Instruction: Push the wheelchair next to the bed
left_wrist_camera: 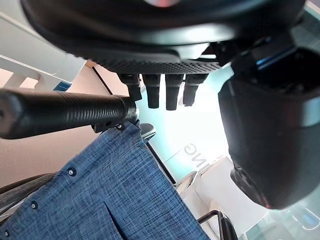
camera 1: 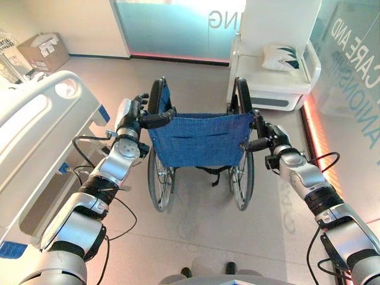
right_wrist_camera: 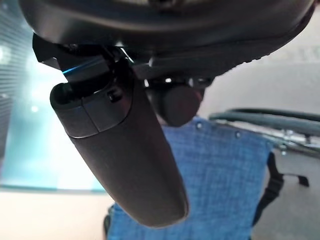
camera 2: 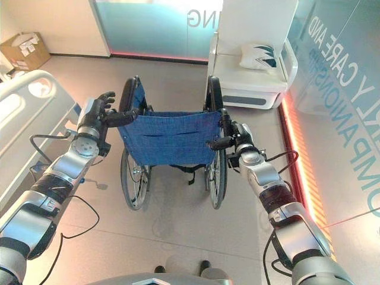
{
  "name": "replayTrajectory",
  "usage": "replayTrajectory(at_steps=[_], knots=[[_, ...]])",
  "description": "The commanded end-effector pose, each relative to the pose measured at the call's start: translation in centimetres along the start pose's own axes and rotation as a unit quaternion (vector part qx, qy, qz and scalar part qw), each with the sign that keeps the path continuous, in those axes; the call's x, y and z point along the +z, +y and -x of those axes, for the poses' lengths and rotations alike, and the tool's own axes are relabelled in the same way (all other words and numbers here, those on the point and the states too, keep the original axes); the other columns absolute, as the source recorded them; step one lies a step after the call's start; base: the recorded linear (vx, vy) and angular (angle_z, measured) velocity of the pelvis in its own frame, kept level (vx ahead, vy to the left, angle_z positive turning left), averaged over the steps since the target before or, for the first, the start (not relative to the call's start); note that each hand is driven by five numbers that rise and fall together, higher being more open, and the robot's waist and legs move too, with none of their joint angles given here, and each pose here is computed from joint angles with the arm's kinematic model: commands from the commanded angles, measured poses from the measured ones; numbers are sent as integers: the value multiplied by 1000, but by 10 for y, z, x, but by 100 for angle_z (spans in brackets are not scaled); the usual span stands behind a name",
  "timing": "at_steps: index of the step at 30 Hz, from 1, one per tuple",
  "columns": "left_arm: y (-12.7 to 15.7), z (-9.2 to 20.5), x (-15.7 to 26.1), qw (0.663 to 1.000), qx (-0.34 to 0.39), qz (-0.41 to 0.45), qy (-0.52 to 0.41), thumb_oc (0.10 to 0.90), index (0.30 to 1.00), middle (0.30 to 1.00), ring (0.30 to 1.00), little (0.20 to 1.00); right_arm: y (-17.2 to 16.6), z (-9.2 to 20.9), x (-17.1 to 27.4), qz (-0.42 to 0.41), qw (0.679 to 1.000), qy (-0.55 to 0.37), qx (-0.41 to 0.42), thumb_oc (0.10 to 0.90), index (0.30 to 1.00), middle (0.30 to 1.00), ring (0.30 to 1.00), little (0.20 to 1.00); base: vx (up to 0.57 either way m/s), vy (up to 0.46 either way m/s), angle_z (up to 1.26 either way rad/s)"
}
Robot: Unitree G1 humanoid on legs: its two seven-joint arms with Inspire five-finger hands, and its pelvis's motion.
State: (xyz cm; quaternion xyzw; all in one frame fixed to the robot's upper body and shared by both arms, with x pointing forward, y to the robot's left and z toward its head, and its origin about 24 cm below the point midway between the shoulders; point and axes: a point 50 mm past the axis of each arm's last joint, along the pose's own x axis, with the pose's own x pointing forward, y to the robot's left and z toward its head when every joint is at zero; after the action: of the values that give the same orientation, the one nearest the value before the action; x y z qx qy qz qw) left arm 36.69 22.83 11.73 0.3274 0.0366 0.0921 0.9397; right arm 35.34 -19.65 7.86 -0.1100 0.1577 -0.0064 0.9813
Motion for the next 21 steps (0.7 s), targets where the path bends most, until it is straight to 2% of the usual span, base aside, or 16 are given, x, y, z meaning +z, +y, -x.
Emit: replayTrajectory(at_steps=[1,2,8,12,21], knots=[[32,-7,12,998,61,-9,-32,800,900,900,900,900,-1,7,51,-29,993,-110,36,582,573,573,573,573,0,0,0],[31,-6,10,998,61,-8,-29,800,900,900,900,900,1,8,53,-37,991,-122,41,400,300,300,300,300,0,0,0],[26,-3,0,998,56,17,-8,800,900,900,900,900,10,19,67,-60,977,-197,53,400,300,300,300,300,0,0,0],[18,0,-12,998,49,41,14,800,900,900,900,900,13,29,76,-39,966,-255,31,400,300,300,300,300,0,0,0],[12,1,-20,997,46,48,29,800,900,900,900,900,11,34,77,-49,957,-287,3,400,300,300,300,300,0,0,0]])
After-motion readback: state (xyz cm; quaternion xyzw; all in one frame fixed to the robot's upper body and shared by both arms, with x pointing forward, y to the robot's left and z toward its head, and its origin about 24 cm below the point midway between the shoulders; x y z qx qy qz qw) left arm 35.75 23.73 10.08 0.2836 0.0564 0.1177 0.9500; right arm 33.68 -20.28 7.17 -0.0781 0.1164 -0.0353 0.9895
